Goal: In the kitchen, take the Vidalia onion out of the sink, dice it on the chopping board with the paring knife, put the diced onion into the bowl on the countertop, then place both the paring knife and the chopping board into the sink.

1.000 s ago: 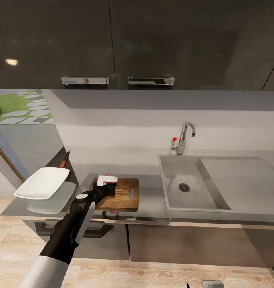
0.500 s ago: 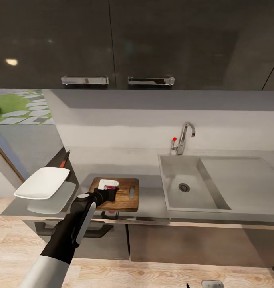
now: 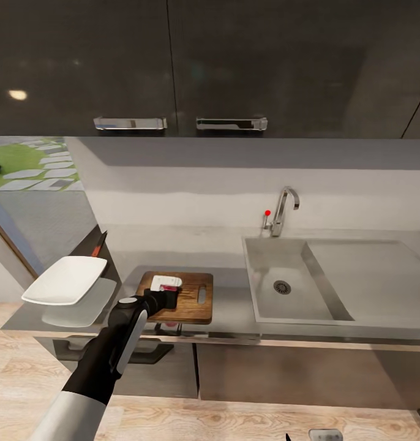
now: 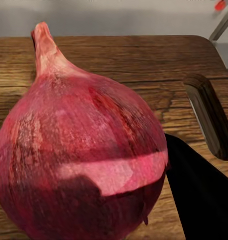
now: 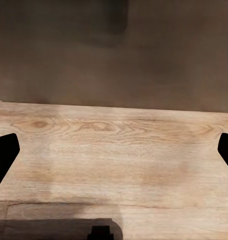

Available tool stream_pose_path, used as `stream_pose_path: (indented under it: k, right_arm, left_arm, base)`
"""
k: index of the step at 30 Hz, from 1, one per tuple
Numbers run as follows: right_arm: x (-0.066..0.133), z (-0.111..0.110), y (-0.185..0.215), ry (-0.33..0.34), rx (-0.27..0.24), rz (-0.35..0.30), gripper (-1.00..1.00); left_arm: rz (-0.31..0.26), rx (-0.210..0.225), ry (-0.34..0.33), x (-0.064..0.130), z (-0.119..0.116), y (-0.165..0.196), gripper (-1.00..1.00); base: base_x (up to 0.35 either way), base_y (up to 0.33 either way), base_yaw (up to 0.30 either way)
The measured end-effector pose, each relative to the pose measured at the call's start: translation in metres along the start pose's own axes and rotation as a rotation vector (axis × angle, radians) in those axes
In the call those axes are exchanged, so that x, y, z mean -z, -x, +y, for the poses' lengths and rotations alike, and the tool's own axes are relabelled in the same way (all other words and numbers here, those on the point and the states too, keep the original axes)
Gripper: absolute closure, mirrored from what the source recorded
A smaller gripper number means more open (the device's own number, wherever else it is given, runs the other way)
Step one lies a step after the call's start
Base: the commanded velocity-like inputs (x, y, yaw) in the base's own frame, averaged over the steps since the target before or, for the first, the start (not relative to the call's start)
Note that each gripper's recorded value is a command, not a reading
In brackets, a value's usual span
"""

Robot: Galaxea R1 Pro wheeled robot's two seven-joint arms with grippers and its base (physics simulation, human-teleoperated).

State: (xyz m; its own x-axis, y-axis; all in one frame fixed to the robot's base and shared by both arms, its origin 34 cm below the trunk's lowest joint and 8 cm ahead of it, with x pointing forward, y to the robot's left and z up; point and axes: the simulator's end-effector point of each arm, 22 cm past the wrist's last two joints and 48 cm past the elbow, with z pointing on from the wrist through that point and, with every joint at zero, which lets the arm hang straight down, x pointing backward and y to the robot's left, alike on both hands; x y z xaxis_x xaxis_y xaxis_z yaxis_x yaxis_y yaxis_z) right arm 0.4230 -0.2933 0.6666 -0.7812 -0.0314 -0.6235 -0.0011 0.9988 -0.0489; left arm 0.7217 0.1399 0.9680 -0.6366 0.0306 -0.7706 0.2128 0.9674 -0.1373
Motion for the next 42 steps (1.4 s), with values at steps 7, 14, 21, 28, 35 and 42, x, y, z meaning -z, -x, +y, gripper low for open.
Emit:
stream_pose_path:
  k: [7, 14, 21, 28, 35, 42]
  right_arm:
    - [0.0001, 0.0000, 0.0000, 0.000, 0.000, 0.000, -1.00]
    - [0.0000, -0.0001, 0.0004, 0.000, 0.000, -0.002, -1.00]
    - [0.0002, -0.0004, 0.0001, 0.000, 0.000, -0.001, -1.00]
    - [0.0000, -0.0002, 0.0002, 0.000, 0.000, -0.001, -1.00]
    - [-0.0001, 0.0000, 0.0002, 0.000, 0.000, -0.001, -1.00]
    - [0.0000, 0.0000, 0.0001, 0.000, 0.000, -0.001, -1.00]
  left_arm:
    - [0.000, 0.000, 0.000, 0.0001, 0.0000, 0.0001, 1.00]
    - [0.000, 0.000, 0.000, -0.0001, 0.0001, -0.0002, 1.00]
    - [0.002, -0.001, 0.001, 0.0003, 0.0008, -0.0005, 1.00]
    - [0.001, 0.000, 0.001, 0.0000, 0.0005, -0.0002, 1.00]
    - [0.003, 0.000, 0.001, -0.0004, 0.0002, -0.0009, 1.00]
    - [0.006, 0.001, 0.000, -0.0007, 0.0003, -0.0021, 1.00]
  base:
    - [0.059, 0.000, 0.000]
    - [0.011, 0.000, 0.000]
    - [0.147, 0.072, 0.000]
    - [0.046, 0.019, 0.000]
    - [-0.024, -0.021, 0.000]
    - [-0.079, -0.070, 0.000]
